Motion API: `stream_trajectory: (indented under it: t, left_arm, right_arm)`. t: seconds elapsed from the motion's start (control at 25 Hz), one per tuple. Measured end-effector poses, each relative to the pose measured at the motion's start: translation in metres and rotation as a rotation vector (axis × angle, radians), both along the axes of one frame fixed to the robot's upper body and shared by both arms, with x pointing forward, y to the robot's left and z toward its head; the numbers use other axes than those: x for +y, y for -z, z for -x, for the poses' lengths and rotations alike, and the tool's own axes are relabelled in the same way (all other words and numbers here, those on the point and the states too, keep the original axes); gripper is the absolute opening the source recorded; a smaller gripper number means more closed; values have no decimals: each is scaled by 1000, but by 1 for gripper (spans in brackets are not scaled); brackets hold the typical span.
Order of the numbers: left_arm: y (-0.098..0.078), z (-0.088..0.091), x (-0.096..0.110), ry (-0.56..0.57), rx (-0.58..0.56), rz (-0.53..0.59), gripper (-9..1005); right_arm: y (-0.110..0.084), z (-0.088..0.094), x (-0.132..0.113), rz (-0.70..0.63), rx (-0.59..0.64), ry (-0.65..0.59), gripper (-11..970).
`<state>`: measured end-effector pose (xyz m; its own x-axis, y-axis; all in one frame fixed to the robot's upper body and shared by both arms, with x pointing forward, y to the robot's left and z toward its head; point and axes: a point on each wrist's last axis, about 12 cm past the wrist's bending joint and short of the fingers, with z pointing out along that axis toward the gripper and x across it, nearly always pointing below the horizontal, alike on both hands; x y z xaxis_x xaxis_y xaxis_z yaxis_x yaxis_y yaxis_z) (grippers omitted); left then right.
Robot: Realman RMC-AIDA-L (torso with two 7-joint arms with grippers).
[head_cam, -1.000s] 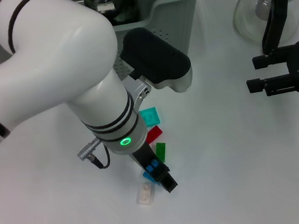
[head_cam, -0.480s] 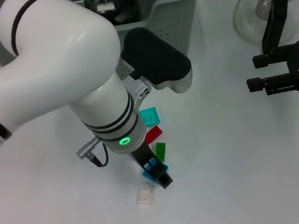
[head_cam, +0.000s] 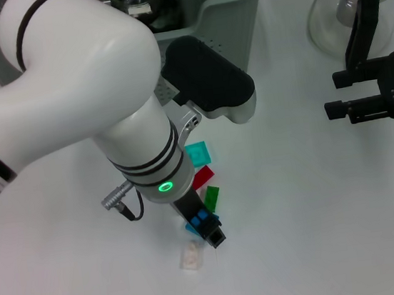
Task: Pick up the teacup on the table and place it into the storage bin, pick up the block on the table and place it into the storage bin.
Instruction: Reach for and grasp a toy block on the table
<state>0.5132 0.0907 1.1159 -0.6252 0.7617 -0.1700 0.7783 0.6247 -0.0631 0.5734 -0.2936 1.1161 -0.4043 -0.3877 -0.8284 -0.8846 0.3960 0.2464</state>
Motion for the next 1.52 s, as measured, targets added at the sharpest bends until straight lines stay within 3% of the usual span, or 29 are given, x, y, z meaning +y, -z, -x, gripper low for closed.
stream_trajectory:
  t: [1.44,1.52]
  left_arm:
    - [4,1,-2,6,4,-5,689]
    - [4,1,-2,7,6,-4,610]
  right_arm:
    - [1,2,-1,-8,6,0,744]
    - [1,3,-1,-8,7,0,744]
